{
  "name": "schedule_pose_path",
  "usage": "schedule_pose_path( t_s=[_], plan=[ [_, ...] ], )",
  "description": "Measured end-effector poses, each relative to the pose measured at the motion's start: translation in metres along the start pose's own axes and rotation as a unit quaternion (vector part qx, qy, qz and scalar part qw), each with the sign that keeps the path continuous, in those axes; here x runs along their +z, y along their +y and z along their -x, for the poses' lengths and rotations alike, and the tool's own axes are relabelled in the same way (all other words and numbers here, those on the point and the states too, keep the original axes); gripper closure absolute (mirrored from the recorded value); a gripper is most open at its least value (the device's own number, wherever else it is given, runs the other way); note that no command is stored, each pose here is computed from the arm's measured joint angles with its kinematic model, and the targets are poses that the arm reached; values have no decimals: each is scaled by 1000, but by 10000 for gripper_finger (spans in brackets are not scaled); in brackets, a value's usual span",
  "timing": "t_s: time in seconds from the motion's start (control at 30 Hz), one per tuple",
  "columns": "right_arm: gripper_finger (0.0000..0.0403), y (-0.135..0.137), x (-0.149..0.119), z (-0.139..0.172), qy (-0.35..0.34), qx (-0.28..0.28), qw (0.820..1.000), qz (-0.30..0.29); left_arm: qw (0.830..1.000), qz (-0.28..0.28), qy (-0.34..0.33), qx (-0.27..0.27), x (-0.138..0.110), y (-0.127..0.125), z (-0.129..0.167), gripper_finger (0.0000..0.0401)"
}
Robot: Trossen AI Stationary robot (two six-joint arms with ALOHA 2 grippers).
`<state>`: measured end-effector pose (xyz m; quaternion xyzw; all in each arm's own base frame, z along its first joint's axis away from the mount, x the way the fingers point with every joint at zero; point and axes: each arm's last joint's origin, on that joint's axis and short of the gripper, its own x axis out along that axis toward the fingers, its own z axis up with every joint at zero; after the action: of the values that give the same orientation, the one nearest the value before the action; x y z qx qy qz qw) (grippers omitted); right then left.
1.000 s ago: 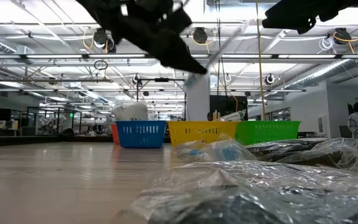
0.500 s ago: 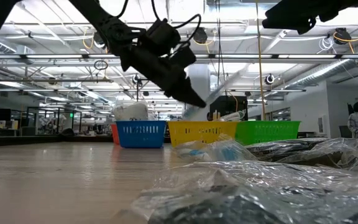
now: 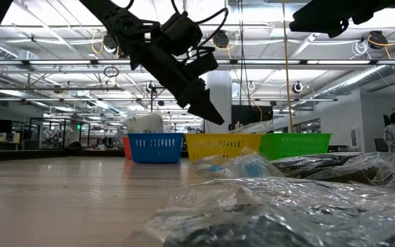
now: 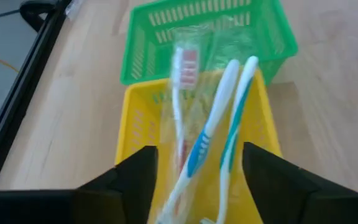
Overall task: Pick & Place Travel size toiletries
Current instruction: Put the blue toothbrush into the yellow basket
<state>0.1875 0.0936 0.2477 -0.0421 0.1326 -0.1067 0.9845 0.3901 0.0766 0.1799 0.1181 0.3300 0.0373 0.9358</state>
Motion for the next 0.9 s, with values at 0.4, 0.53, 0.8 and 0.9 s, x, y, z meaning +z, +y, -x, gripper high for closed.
schedule_pose_path(
  t_s=[0.4,0.53,0.8,0.9],
  plan=[
    [232,0,0,0,0,0,1000,0,987,-76,-23,-139,36,-81,49,149],
    [232,0,0,0,0,0,1000,0,974,-105,-9,-200,31,-119,45,156],
    [232,0,0,0,-1,0,1000,-2,962,-158,29,-221,5,-158,12,157],
    [232,0,0,0,-2,0,1000,-3,961,-159,33,-223,-2,-160,2,163]
  ],
)
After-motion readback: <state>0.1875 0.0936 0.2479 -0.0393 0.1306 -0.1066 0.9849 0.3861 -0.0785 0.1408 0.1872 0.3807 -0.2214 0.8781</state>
